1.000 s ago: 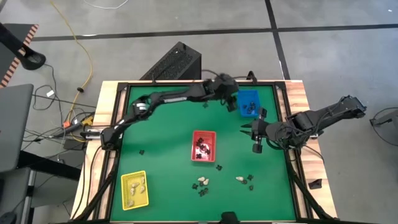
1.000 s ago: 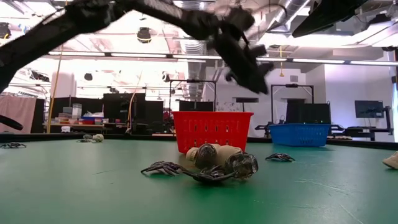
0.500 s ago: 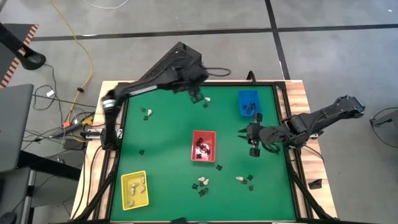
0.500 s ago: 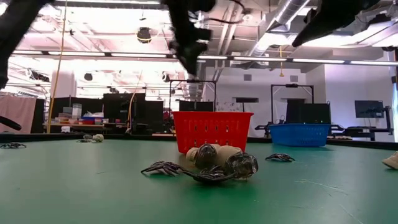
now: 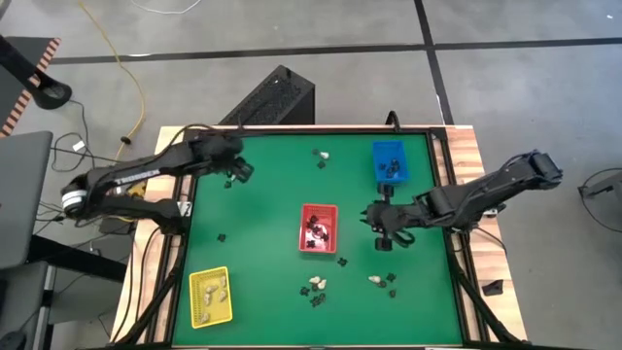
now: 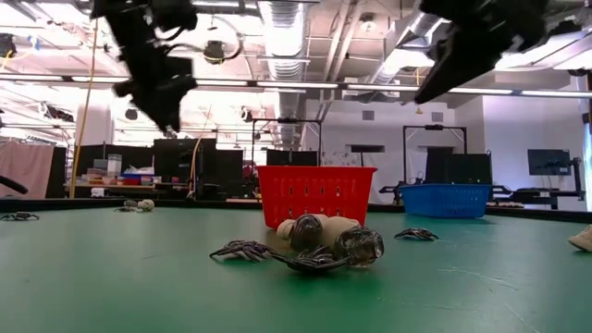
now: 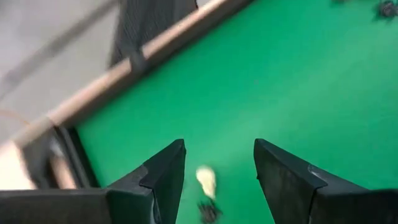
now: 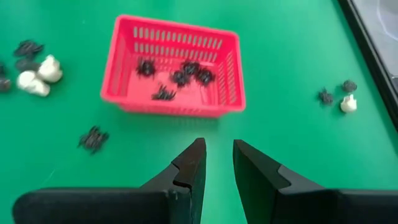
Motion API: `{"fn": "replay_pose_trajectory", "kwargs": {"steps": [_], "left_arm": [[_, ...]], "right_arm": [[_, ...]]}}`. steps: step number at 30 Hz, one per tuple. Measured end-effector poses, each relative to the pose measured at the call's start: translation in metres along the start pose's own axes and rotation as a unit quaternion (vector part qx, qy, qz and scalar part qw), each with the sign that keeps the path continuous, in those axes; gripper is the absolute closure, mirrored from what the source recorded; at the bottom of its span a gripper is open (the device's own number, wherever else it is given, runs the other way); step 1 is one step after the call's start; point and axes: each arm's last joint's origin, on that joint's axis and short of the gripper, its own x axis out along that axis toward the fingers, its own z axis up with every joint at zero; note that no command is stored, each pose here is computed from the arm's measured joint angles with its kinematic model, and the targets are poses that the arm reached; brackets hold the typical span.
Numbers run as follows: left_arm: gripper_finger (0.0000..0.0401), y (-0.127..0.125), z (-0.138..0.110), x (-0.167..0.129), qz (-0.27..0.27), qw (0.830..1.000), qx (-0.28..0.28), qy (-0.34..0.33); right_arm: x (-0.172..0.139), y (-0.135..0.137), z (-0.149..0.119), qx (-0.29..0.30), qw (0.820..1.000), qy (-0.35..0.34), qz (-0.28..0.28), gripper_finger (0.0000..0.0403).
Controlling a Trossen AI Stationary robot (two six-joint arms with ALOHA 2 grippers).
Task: Sort Halloween decoration
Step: Put the white skull toy into the yellow bin
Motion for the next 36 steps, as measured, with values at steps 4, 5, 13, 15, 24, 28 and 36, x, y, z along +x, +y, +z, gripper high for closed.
{"fn": "replay_pose_trajectory", "kwargs": {"steps": [4, 5, 13, 15, 24, 28, 36], "left_arm": [[0.022, 0.019, -0.015, 0.023, -0.011, 0.996, -0.066, 0.057], [0.022, 0.021, -0.017, 0.029, -0.007, 0.995, -0.076, 0.069], [0.022, 0.031, -0.025, 0.076, 0.02, 0.981, -0.102, 0.165], [0.022, 0.028, -0.028, 0.085, 0.017, 0.978, -0.097, 0.182], [0.0221, 0.014, -0.035, 0.113, 0.004, 0.973, -0.075, 0.218], [0.0221, 0.012, -0.038, 0.121, 0.007, 0.971, -0.072, 0.227], [0.0221, 0.011, -0.041, 0.125, 0.002, 0.969, -0.064, 0.238]], "right_arm": [[0.017, 0.001, 0.007, -0.019, 1.0, -0.016, -0.008, 0.0291], [0.02, 0.001, 0.007, -0.024, 1.0, -0.014, -0.007, 0.0291], [0.028, 0.001, 0.007, -0.022, 1.0, -0.008, -0.002, 0.0291], [0.027, 0.001, 0.007, -0.022, 1.0, -0.009, 0.0, 0.0291], [0.026, 0.001, 0.007, -0.023, 1.0, -0.011, 0.001, 0.0291], [0.026, 0.001, 0.007, -0.026, 1.0, -0.009, 0.001, 0.0291], [0.026, 0.001, 0.007, -0.028, 1.0, -0.007, 0.0, 0.0291]]}}
